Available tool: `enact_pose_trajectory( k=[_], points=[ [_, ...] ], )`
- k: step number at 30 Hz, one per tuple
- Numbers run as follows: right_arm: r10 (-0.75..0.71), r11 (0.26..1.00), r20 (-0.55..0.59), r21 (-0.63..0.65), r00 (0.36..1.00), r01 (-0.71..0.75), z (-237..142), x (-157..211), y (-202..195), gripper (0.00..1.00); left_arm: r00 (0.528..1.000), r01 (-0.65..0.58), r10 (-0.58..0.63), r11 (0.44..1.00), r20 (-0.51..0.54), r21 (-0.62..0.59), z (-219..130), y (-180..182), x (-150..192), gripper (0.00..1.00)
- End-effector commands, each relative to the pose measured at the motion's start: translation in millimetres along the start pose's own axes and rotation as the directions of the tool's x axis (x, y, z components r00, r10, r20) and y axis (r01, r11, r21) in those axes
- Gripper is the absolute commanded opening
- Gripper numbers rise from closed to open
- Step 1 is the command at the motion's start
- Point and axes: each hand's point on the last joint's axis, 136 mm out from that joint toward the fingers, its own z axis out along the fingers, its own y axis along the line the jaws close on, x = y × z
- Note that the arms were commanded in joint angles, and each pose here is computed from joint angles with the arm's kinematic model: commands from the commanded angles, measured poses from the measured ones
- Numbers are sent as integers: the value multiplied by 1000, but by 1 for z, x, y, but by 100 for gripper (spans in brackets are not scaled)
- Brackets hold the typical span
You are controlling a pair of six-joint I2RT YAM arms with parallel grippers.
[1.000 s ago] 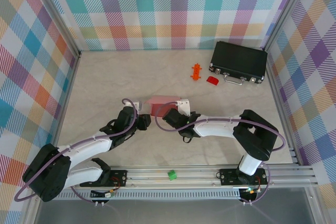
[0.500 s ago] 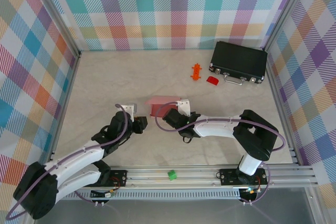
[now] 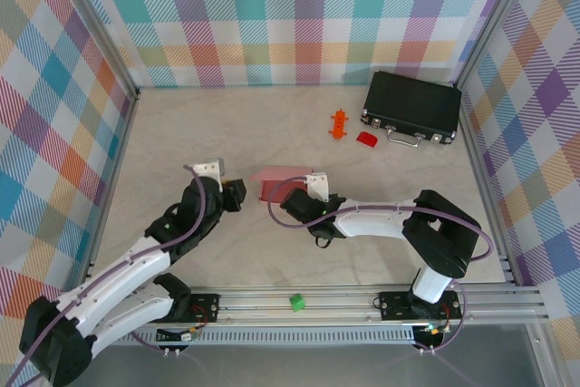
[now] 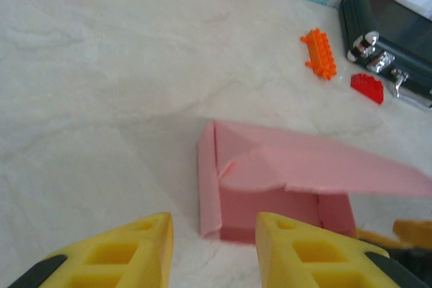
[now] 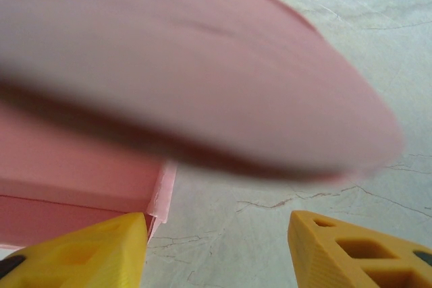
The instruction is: Fold the paper box
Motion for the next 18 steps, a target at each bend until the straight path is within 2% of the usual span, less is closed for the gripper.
enact_pose_trajectory(
  k=[1, 8, 12, 18],
  points=[
    [-4, 1000, 0, 17, 1000, 4, -4, 2, -6, 58, 1000, -30, 30, 999, 2, -20, 11, -13, -21, 36],
    [-7, 1000, 1, 17, 1000, 7, -5, 1, -6, 58, 988, -126, 127, 992, -86, 10, 58, -46, -38, 38],
    [-8, 1000, 4, 20, 1000, 8, -6, 0, -6, 58, 960, -181, 182, 983, -212, 24, 89, -54, -23, 39],
    [-7, 1000, 0, 27, 1000, 7, -9, 0, -11, 58, 909, -220, 212, 975, -358, 21, 108, -51, 4, 38]
  ],
)
